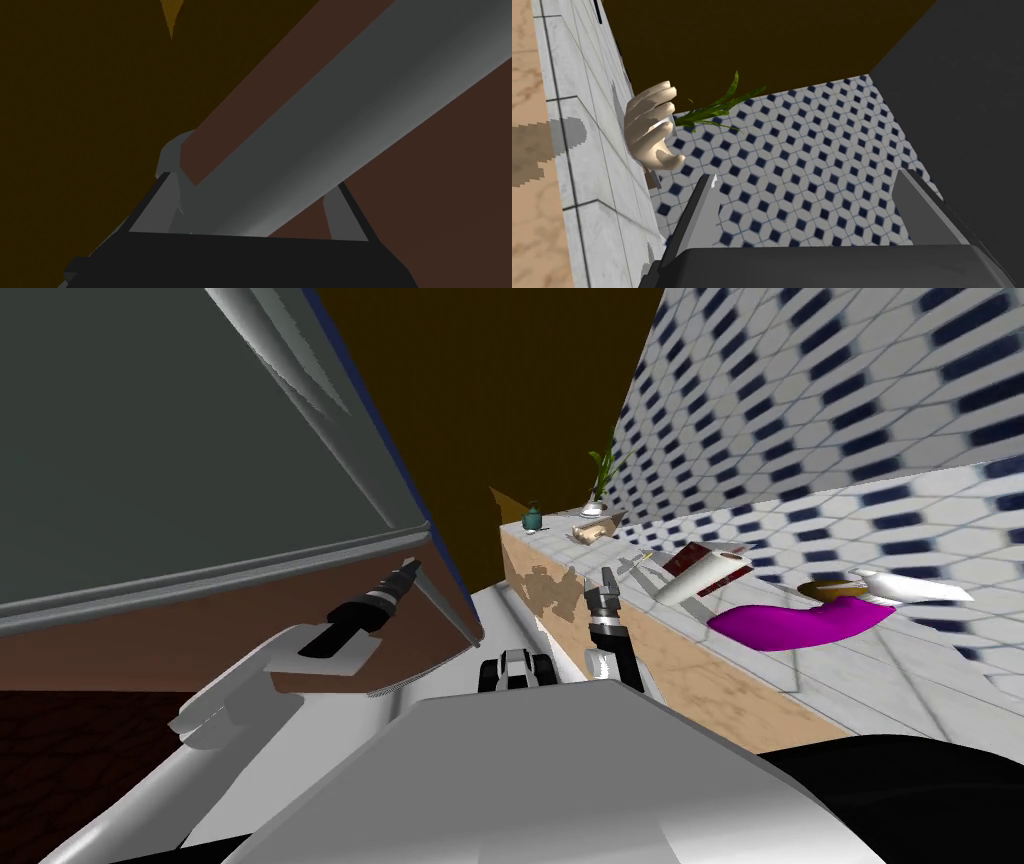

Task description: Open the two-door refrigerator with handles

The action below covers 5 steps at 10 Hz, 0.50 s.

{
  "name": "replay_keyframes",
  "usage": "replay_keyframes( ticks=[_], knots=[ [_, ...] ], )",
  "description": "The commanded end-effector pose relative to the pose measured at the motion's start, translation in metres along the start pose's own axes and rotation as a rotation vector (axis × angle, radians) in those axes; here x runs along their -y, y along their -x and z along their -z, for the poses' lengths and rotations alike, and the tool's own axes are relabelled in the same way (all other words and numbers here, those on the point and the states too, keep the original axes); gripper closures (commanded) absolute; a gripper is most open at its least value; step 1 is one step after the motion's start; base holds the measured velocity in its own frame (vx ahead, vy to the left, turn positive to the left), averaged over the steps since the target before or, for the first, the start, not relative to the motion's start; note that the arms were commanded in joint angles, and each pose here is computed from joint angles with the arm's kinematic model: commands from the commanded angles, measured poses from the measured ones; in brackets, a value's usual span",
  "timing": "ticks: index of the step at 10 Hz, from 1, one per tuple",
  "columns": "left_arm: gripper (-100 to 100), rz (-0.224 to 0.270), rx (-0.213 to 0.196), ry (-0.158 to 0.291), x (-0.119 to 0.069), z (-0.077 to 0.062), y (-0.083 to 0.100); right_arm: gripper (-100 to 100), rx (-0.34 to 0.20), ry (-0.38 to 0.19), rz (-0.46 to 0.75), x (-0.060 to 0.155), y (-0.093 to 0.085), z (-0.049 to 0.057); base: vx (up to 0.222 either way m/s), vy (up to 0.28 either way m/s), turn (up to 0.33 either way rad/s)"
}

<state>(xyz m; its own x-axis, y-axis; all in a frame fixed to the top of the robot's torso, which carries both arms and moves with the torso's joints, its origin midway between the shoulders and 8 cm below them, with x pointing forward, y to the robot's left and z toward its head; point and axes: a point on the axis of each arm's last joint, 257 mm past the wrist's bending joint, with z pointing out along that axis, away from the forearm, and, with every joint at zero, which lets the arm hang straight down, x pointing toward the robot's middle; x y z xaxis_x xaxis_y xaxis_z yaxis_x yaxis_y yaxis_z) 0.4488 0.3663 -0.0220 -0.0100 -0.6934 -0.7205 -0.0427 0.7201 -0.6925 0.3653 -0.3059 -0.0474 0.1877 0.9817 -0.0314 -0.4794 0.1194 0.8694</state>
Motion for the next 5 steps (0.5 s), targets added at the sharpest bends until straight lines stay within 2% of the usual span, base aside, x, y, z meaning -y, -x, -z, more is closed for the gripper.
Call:
replay_keyframes(
  ticks=[1,5],
  knots=[
    [100,-0.006,-0.064,-0.063,0.028,0.012,-0.027,0,0.000,0.000,0.000,0.000,0.000,0.000,-0.362,0.088,0.001],
    [100,-0.006,-0.167,-0.170,0.075,0.039,-0.068,0,0.000,0.000,0.000,0.000,0.000,0.000,-0.307,0.149,-0.020]
  ],
)
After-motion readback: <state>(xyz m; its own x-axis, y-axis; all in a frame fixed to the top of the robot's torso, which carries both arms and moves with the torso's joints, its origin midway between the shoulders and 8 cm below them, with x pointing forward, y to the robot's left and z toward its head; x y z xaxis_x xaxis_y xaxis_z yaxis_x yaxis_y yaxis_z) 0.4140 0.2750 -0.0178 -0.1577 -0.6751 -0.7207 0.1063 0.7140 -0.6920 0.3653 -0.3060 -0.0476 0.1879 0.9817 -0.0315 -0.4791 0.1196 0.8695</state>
